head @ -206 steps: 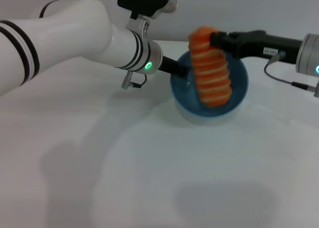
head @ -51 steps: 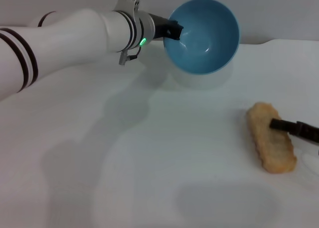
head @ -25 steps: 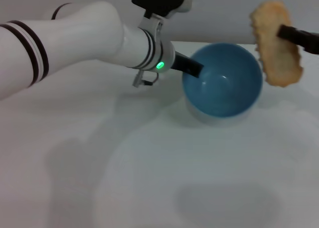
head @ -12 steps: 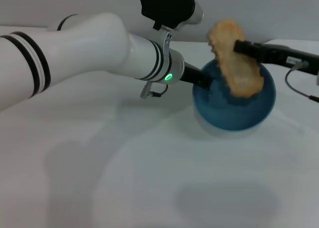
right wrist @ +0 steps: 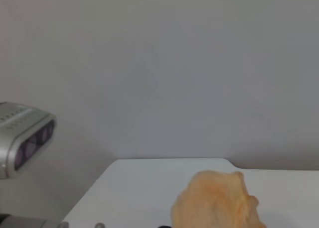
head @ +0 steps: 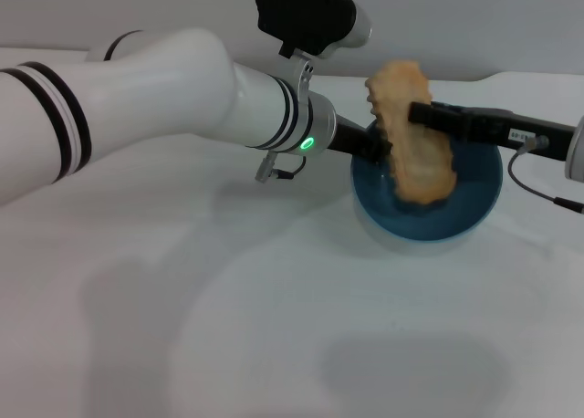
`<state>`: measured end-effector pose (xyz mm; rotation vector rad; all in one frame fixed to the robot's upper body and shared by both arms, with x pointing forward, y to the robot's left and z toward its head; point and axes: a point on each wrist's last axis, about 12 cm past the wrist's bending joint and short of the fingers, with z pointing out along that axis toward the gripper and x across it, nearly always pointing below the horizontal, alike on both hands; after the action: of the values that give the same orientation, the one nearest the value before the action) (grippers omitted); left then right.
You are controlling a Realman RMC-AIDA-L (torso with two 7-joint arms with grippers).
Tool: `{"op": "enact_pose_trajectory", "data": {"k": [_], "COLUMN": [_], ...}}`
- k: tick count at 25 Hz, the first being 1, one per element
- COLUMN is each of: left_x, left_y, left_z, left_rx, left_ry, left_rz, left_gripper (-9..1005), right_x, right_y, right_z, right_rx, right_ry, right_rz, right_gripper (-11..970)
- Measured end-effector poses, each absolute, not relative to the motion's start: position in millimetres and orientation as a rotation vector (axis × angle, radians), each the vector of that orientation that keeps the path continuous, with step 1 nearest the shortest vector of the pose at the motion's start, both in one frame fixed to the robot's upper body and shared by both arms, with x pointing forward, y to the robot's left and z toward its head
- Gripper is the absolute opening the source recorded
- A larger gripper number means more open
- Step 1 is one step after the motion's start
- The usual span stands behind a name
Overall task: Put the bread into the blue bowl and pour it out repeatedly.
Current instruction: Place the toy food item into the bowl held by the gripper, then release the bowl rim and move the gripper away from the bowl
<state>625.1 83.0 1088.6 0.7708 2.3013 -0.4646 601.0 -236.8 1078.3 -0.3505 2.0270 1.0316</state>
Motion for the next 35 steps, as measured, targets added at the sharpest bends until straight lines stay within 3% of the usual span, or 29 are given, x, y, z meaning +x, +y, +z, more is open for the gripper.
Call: {"op": "enact_pose_trajectory", "data": {"k": [12,17,23,27,35], "left_x": [628,630,633,636,629], "left_y": [84,86,82,81,79], "left_z": [1090,1092,1099,1103,1098], "left_rx": [0.769,0.782,0.885,0.924,0.986], "left_ry": [2.302,2.312,2.352,2.420,2.465], "left_rz": [-0.455,-0.445,-0.406,-0.386,-0.374], "left_gripper": [-2,-2,-1,-1,-2], "right_x": [588,581,544,529,524], "right_y": [-258,-270,-339,-360,-362], "right_z": [1073,1075,1092,1089,1077], "right_rx": [-0.233,-0.180,0.030,0.120,0.164], "right_ry": [1.972,1.929,1.775,1.758,1.801], "right_rz": [1.048,1.065,1.005,0.962,0.949], "right_gripper": [353,355,355,355,355]}}
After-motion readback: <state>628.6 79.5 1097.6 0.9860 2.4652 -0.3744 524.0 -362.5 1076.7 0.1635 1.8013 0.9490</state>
